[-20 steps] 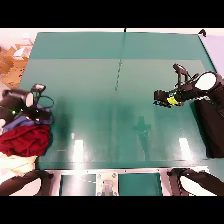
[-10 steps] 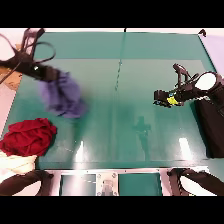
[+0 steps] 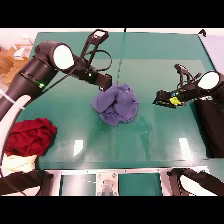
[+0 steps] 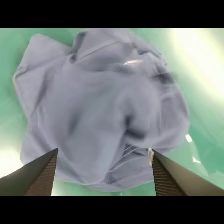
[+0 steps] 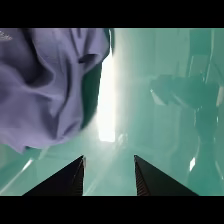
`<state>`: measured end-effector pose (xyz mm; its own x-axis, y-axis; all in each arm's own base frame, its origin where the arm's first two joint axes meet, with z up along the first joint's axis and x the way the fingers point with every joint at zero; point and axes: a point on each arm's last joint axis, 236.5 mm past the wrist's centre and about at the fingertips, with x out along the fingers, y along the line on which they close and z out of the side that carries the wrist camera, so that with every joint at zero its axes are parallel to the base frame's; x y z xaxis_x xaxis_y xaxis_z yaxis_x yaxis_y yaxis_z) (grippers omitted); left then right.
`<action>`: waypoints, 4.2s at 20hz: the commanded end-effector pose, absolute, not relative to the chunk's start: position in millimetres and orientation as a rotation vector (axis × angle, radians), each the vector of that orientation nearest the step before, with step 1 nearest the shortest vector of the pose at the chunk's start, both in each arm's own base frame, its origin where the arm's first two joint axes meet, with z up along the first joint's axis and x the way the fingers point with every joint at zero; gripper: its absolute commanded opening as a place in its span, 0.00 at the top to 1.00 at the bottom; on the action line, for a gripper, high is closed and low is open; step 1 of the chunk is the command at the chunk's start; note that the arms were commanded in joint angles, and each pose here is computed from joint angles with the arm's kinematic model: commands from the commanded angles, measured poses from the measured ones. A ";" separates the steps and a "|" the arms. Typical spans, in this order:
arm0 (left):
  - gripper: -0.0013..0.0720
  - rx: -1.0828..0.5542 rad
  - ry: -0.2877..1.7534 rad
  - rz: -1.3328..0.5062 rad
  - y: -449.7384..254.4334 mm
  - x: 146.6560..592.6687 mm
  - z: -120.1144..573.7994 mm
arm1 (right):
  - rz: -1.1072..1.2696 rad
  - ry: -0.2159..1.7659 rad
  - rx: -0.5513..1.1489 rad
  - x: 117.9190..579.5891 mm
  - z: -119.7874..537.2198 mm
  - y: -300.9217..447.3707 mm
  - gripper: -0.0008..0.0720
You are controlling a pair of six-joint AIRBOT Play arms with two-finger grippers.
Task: Fold the shirts.
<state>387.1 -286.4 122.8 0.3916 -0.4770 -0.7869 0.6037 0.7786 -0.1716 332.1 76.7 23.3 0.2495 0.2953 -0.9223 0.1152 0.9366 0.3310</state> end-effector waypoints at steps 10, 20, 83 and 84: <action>0.10 -0.164 1.208 -0.494 -221.2 394.8 -9.3 | 0.201 1.362 0.653 377.6 -39.7 62.5 0.49; 0.16 -0.415 1.283 -0.598 -271.4 395.9 -69.9 | 0.362 1.342 0.753 422.9 -111.7 174.6 0.50; 0.96 0.195 0.920 -0.376 -139.5 447.2 7.1 | 0.049 1.540 0.921 182.8 -81.8 98.9 0.37; 0.96 0.195 0.929 -0.377 -139.3 445.4 5.8 | 0.062 1.564 0.941 170.0 -95.5 114.7 0.37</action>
<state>449.3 -141.1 8.9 0.5573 -0.2390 -0.7952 0.3889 0.9213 -0.0044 218.8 63.5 -61.1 0.1505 0.4813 -0.8635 0.4649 0.7364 0.4915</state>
